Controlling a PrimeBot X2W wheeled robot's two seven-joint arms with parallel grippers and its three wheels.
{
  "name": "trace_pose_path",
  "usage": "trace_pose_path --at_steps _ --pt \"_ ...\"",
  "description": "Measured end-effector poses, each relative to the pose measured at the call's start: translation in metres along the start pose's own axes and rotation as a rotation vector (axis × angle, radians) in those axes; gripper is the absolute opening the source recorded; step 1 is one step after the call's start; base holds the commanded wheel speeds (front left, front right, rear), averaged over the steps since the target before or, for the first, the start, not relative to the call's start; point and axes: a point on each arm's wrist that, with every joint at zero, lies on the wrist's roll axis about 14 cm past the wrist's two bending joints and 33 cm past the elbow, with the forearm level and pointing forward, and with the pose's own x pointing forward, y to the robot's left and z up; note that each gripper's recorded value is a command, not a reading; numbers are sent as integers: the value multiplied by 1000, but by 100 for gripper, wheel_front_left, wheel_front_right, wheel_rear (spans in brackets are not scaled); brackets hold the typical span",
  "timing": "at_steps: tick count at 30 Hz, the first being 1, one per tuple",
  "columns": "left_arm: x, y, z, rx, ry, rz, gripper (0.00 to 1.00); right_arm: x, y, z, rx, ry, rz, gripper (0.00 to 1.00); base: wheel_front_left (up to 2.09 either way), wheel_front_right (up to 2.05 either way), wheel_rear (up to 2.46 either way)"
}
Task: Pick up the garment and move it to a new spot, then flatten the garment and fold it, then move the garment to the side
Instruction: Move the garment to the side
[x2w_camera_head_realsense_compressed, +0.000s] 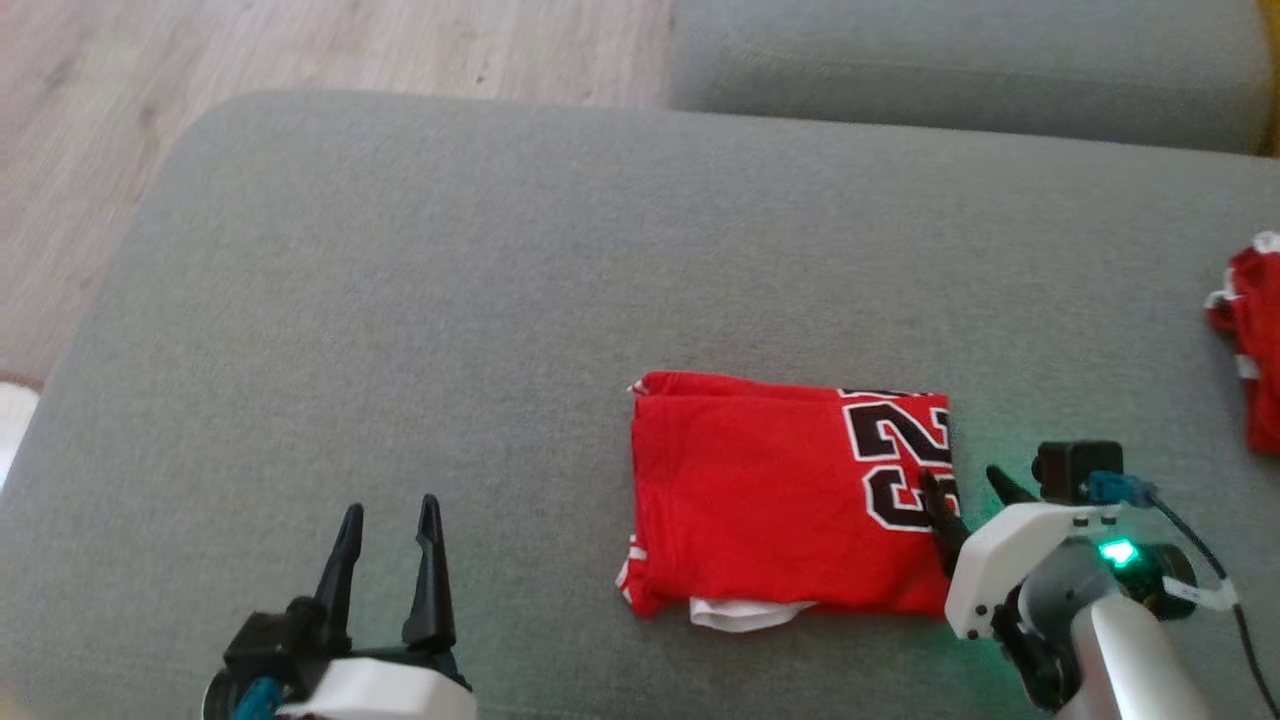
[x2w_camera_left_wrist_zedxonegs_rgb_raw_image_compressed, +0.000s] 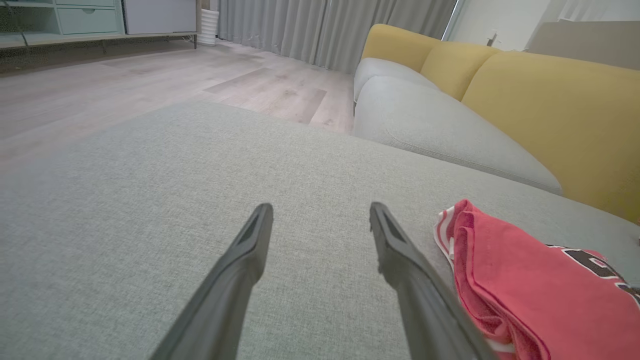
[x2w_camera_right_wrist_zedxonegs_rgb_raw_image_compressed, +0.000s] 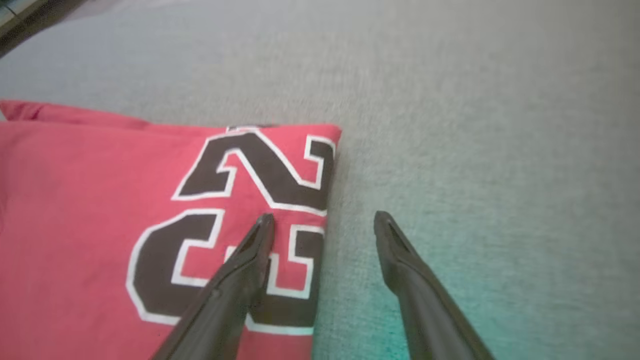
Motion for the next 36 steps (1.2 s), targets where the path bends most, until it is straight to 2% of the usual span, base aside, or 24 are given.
trace_pose_path --at_steps 5,6,7,8,9,11,16,21,29,36 --pt "1 11 -3 5 9 38 100 17 11 -16 31 84 44 100 0 0 0" --pt "1 12 -3 6 12 43 100 19 12 -15 31 84 49 95 0 0 0" --pt "1 13 -4 5 14 48 100 22 14 -13 33 84 55 65 0 0 0" --pt "2 13 -5 5 15 50 100 24 16 -12 36 84 62 45 0 0 0" --pt "2 13 -5 3 15 47 100 26 18 -11 39 84 69 34 0 0 0" --pt "4 13 -5 1 14 50 100 28 21 -8 40 75 78 0 0 0 0" --pt "13 3 -8 19 24 8 100 25 9 -1 61 26 48 0 0 0 0" --pt "26 -20 -15 35 49 -71 100 16 -29 21 104 -66 -47 0 0 0 0" --pt "61 -84 -25 53 75 -277 100 -33 -118 30 163 -162 -277 0 0 0 0" --pt "80 -138 -42 62 124 -445 100 -75 -165 18 210 -184 -429 0 0 0 0"
